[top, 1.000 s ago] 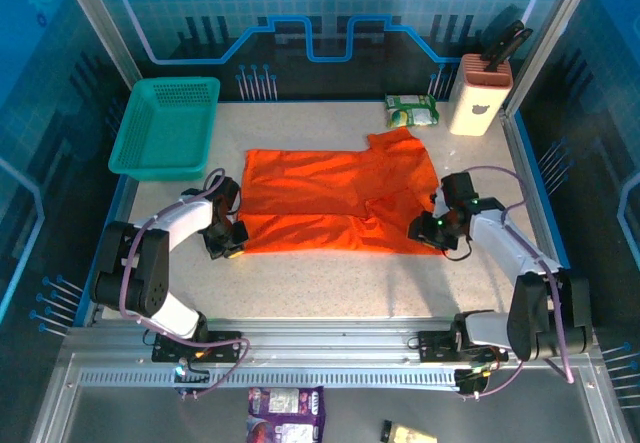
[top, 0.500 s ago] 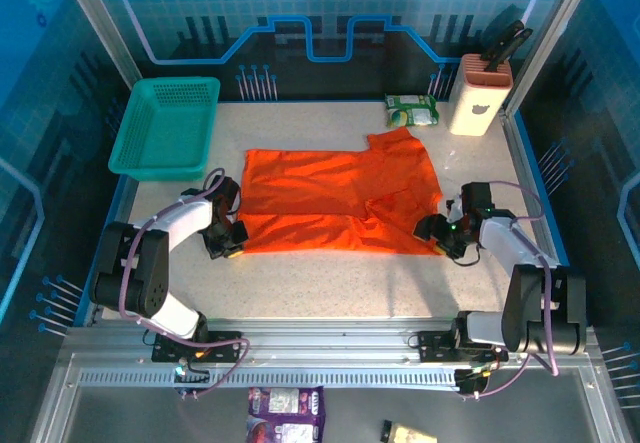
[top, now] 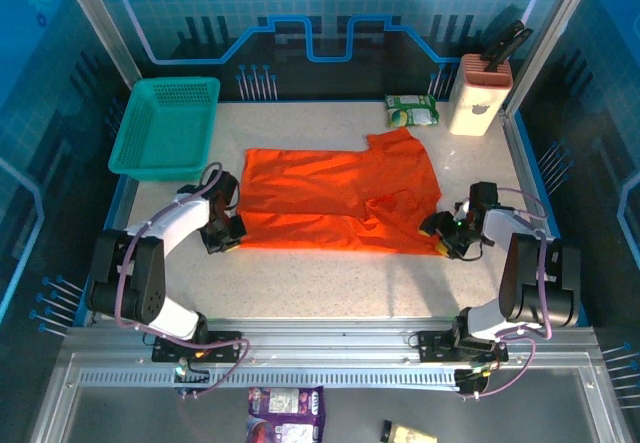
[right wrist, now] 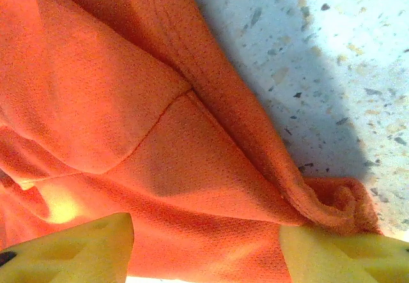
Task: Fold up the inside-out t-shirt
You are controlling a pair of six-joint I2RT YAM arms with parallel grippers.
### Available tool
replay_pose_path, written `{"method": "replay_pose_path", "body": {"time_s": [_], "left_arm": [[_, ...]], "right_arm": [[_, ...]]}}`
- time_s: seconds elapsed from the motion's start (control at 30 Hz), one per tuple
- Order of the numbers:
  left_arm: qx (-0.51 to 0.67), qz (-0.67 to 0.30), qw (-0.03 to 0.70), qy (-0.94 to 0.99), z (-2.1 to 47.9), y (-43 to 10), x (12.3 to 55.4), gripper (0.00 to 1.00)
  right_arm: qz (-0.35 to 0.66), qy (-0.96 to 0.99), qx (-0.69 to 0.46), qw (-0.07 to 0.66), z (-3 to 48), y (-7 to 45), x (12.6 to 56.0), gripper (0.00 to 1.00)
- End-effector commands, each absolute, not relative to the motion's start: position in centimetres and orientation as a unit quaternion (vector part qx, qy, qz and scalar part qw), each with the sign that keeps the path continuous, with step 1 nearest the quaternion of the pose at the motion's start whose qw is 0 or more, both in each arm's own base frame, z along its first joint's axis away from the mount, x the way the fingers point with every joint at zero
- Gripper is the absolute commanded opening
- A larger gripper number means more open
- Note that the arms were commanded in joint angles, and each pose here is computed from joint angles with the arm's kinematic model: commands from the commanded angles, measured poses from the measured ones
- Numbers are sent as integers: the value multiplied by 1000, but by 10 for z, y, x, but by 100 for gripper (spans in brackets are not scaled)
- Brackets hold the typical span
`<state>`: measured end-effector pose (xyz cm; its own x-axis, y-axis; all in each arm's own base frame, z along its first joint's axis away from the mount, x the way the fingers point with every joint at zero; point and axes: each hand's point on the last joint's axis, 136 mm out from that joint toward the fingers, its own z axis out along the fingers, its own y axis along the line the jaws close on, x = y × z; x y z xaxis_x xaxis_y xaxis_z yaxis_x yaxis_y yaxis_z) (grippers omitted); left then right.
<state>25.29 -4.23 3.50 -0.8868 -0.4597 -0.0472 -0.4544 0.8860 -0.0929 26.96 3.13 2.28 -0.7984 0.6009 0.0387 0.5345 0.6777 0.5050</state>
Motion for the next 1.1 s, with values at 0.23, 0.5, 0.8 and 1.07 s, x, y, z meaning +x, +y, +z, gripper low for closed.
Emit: {"method": "replay_pose_path", "body": {"time_s": [0.23, 0.5, 0.8, 1.07], "left_arm": [[-256, 0, 30, 966, 46, -18, 244, 0], [-271, -5, -10, 962, 19, -21, 231, 0], [-291, -26, -11, 956, 11, -27, 225, 11], [-280, -40, 54, 958, 68, -26, 253, 18]], "right_arm": [[182, 910, 372, 26, -8, 1, 242, 65], [183, 909, 374, 25, -7, 2, 237, 65], [206, 911, 357, 33, 8, 15, 237, 64], [196, 928, 310, 71, 48, 25, 252, 65]]}}
